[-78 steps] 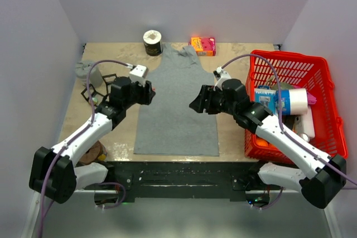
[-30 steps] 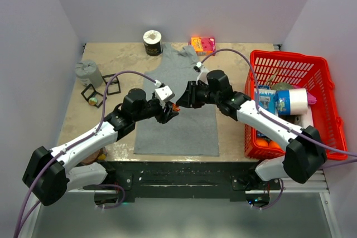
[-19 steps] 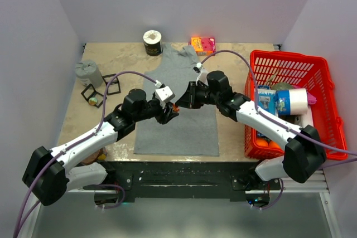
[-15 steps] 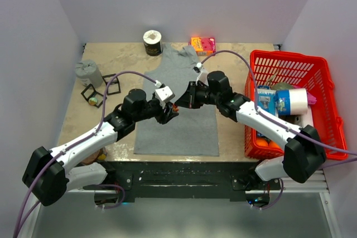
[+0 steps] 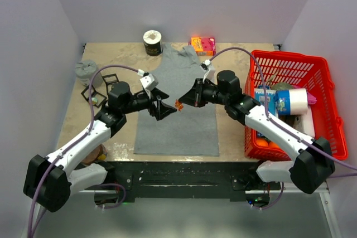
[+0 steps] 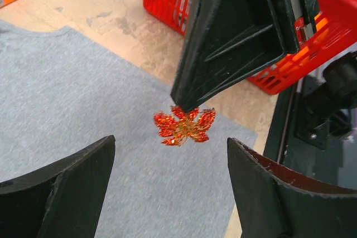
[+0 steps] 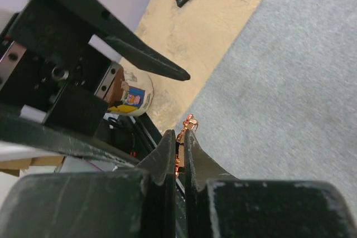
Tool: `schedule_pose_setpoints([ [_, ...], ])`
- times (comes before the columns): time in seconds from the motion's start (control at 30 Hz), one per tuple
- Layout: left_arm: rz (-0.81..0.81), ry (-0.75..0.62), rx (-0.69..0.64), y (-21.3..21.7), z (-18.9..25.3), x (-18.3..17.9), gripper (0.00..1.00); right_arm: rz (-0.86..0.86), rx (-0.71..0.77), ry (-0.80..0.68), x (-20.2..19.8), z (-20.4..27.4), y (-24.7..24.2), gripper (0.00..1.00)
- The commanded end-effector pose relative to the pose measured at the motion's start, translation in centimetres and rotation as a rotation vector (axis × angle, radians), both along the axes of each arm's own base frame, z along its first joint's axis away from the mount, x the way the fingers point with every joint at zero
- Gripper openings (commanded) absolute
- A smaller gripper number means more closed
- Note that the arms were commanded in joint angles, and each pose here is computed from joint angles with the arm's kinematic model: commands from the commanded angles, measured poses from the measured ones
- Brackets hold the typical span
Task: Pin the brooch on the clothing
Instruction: Pass from the left arm to the right, then pass from the right arm to the left
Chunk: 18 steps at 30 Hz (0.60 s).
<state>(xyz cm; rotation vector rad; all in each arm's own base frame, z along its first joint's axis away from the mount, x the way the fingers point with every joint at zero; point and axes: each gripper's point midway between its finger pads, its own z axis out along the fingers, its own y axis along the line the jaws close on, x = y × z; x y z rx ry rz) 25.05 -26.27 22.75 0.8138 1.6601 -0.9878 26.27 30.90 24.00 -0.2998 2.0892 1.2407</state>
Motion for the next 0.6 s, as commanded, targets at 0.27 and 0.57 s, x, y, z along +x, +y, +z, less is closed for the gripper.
schedule_pose_setpoints([
  [0.27, -0.371, 0.107, -0.229, -1.8, 4.7, -4.4, 0.63, 0.124, 0.092, -0.2, -2.8, 5.8, -0.7, 0.0],
  [0.57, -0.388, 0.142, -0.246, -2.0, 4.4, -4.5, 0.54, 0.159, 0.101, -0.228, -3.6, 6.3, -0.7, 0.0],
])
